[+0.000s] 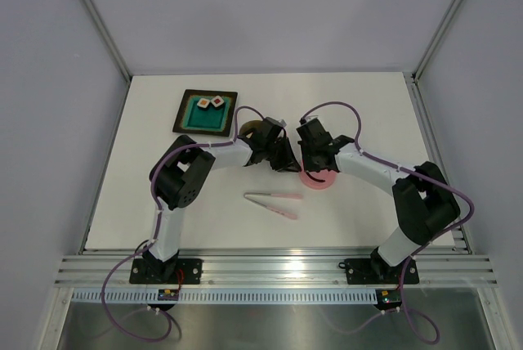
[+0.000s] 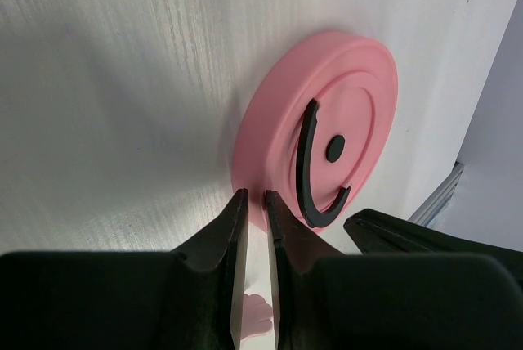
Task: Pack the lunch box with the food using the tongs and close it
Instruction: Adjust the box lid at the center of the board.
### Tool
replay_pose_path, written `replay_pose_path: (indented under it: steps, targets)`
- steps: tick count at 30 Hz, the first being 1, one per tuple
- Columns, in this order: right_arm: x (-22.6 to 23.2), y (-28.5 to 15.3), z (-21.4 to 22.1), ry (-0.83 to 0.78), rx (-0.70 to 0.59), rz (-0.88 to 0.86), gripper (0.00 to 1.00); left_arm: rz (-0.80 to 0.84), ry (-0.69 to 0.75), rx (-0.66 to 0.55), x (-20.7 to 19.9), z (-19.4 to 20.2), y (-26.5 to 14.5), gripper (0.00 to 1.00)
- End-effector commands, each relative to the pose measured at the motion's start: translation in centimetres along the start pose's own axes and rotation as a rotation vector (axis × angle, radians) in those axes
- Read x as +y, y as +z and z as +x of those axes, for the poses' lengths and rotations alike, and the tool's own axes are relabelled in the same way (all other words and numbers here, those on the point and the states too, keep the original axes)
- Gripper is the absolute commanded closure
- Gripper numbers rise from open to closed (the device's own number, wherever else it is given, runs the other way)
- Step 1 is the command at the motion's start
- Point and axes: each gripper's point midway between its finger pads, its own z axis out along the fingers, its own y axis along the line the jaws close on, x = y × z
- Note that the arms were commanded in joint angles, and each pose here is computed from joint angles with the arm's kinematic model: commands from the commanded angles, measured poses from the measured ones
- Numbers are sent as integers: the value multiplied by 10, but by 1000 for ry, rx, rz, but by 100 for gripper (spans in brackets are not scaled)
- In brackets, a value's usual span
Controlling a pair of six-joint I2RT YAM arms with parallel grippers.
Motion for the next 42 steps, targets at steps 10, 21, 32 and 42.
replay_pose_path:
  steps: [10,21,32,42]
  targets:
    - [3,-12,-3,-19,-28,-24,71,-20,-9,13,12,3,5,84]
    - [8,-2,15,-95,38,-13,53,-20,-10,14,13,4,6,84]
    - [4,13,21,-88,83,50,52,-16,-11,19,12,5,7,84]
    - [-12,-7,2,-35,-36,110,58,-18,-10,21,13,5,7,84]
